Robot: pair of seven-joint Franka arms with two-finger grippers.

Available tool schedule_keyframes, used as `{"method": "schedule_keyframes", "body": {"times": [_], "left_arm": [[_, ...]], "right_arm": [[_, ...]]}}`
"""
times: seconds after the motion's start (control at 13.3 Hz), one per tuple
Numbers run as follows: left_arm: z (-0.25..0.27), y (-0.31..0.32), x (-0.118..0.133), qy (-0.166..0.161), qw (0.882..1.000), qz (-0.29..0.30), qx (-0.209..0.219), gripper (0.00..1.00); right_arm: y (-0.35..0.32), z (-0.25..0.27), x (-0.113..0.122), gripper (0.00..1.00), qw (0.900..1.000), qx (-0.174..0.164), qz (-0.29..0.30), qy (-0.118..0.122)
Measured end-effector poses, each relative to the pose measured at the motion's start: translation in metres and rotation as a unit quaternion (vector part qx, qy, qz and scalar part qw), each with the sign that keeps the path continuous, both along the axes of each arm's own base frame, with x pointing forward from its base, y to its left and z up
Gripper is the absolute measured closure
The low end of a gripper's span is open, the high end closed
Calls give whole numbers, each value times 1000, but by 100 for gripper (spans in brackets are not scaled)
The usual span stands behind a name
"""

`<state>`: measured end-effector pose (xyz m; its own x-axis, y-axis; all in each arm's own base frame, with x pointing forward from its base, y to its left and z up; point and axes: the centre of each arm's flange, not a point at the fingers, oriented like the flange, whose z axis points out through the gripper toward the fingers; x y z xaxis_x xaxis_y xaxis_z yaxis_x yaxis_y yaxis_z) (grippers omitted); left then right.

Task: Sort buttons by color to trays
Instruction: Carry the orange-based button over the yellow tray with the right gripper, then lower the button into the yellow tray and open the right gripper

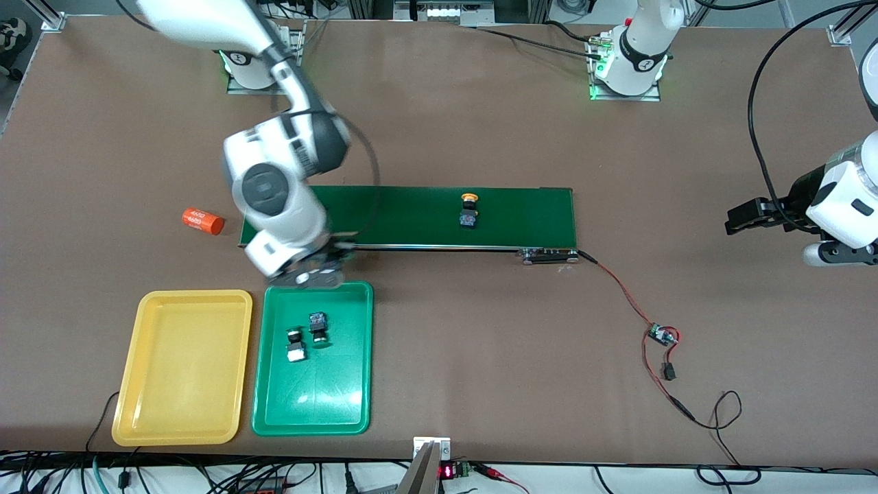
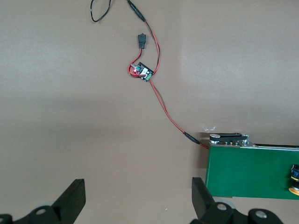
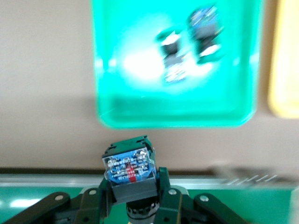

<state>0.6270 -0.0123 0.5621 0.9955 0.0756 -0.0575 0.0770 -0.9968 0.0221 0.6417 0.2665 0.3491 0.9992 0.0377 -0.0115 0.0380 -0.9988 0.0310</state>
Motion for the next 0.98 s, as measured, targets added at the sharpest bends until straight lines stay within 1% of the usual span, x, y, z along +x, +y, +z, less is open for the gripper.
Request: {"method": "schedule_keyframes", "body": {"times": [0.15, 0.3, 0.45, 0.83, 0.98], "left_arm": [[0, 0, 0, 0, 1000, 0, 0, 0], [0, 0, 0, 0, 1000, 0, 0, 0], [0, 0, 0, 0, 1000, 0, 0, 0], [1, 2, 0, -1, 1000, 2, 0, 0], [1, 2, 0, -1, 1000, 2, 0, 0]], "right_arm": [[-67, -1, 28, 60, 1000, 0, 27, 0], [-121, -5, 52, 60, 999, 1, 38, -4], [-146, -8, 70, 60, 999, 2, 45, -11], [-183, -35, 96, 60, 999, 0, 48, -22], [-217, -58, 100, 60, 999, -2, 37, -16]]}}
